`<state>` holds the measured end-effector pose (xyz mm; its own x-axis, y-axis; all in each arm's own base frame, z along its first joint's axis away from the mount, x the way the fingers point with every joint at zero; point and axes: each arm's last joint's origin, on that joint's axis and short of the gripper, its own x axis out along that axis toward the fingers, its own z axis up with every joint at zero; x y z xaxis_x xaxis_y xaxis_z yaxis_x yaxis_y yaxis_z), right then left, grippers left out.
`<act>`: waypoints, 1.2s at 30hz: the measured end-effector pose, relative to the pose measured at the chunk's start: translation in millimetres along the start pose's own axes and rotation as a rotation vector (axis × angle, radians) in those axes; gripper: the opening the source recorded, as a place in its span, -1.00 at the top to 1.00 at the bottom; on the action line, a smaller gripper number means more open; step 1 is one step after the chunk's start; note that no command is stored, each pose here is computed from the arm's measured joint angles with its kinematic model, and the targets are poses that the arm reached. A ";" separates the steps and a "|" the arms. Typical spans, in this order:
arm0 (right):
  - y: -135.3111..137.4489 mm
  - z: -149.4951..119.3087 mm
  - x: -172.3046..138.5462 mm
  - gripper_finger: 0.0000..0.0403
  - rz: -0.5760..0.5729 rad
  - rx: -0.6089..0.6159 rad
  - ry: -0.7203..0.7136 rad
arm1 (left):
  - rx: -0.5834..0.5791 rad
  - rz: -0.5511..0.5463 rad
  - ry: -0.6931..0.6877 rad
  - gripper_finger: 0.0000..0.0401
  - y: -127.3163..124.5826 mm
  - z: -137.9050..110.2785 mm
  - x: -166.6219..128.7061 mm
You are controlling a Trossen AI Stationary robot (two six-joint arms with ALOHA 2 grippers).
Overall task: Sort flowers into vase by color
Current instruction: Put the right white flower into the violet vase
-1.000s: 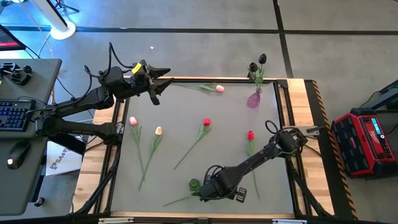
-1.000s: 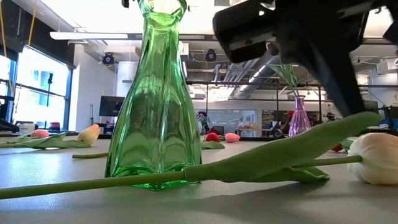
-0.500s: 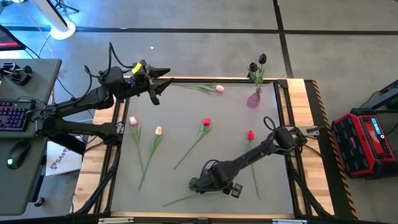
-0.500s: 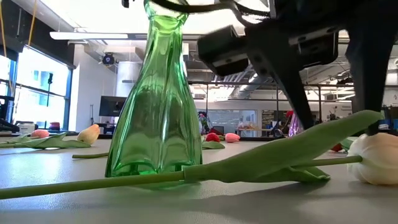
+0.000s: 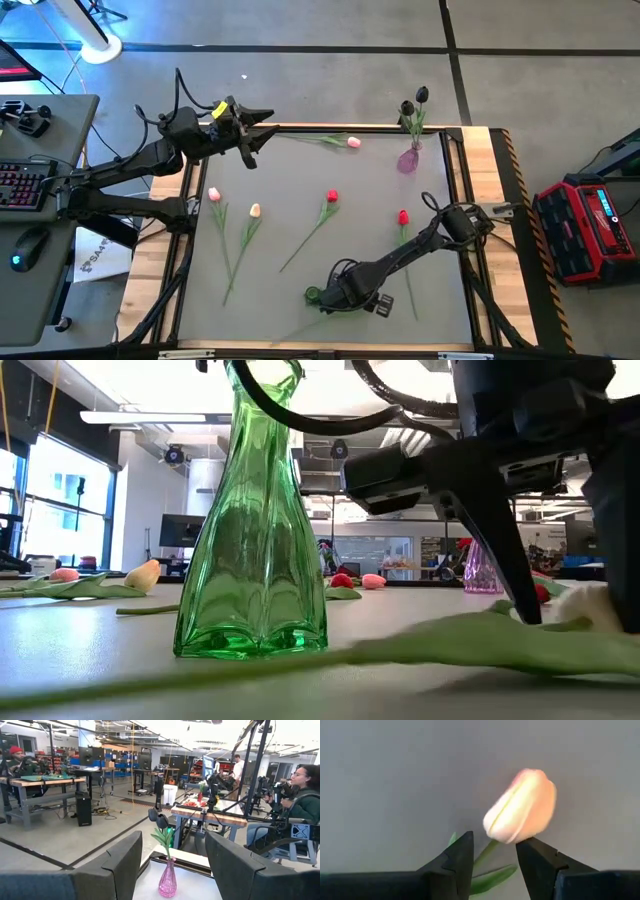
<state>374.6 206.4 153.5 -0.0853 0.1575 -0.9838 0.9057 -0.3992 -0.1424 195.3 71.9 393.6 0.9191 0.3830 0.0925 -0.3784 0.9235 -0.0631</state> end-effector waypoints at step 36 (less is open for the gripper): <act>10.2 34.1 14.8 0.41 -0.016 0.041 -0.139 | 0.000 0.000 0.000 -0.03 0.0 0.0 0.0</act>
<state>368.5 173.9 133.8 -0.1590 0.0391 -0.9865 0.8865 -0.4342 -0.1601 195.3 71.9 393.6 0.9192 0.3829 0.0923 -0.3784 0.9235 -0.0631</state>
